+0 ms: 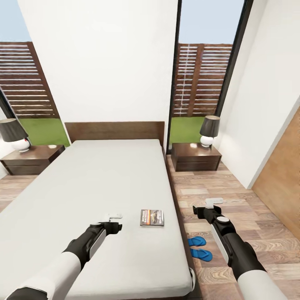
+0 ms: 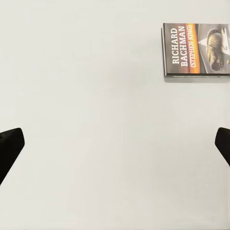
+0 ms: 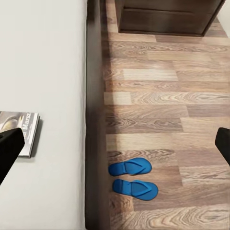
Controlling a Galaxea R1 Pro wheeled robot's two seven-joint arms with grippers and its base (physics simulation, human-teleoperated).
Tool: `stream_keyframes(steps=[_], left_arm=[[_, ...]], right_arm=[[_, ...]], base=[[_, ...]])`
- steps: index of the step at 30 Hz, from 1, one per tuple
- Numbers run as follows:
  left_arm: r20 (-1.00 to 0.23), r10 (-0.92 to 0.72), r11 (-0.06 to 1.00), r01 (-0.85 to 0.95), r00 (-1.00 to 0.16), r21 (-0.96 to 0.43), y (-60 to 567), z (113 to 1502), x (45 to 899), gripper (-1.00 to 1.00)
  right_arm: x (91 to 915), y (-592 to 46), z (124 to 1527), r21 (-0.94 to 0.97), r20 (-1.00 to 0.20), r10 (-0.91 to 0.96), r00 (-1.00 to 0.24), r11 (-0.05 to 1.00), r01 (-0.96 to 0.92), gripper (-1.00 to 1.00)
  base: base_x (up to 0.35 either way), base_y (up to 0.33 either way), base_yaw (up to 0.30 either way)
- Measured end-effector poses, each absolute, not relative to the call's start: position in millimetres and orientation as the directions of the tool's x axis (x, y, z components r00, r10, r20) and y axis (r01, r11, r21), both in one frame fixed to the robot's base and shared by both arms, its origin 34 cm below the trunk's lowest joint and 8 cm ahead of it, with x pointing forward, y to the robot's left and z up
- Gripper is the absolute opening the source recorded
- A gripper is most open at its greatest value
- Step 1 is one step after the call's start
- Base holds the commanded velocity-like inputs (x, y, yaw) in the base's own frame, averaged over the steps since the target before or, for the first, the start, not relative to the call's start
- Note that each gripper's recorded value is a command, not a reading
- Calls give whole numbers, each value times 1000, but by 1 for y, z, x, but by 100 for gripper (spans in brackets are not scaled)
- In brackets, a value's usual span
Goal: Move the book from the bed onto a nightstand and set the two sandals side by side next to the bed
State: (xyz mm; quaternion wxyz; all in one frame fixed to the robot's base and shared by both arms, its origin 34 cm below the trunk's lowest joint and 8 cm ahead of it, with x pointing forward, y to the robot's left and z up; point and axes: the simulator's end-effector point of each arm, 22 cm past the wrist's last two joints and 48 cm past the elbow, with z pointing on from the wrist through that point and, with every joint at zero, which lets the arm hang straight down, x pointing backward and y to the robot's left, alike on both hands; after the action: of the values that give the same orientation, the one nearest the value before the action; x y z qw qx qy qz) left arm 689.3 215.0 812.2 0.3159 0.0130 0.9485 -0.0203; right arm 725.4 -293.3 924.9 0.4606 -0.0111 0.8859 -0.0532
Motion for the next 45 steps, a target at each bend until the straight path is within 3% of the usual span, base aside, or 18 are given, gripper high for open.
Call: stream_keyframes(steps=[45], left_arm=[[-602,12,999,39,-799,-32,213,813,690,100]], right_arm=[[723,-293,923,-108,-813,-73,-578,994,26,100]], base=[[33,0,-1]])
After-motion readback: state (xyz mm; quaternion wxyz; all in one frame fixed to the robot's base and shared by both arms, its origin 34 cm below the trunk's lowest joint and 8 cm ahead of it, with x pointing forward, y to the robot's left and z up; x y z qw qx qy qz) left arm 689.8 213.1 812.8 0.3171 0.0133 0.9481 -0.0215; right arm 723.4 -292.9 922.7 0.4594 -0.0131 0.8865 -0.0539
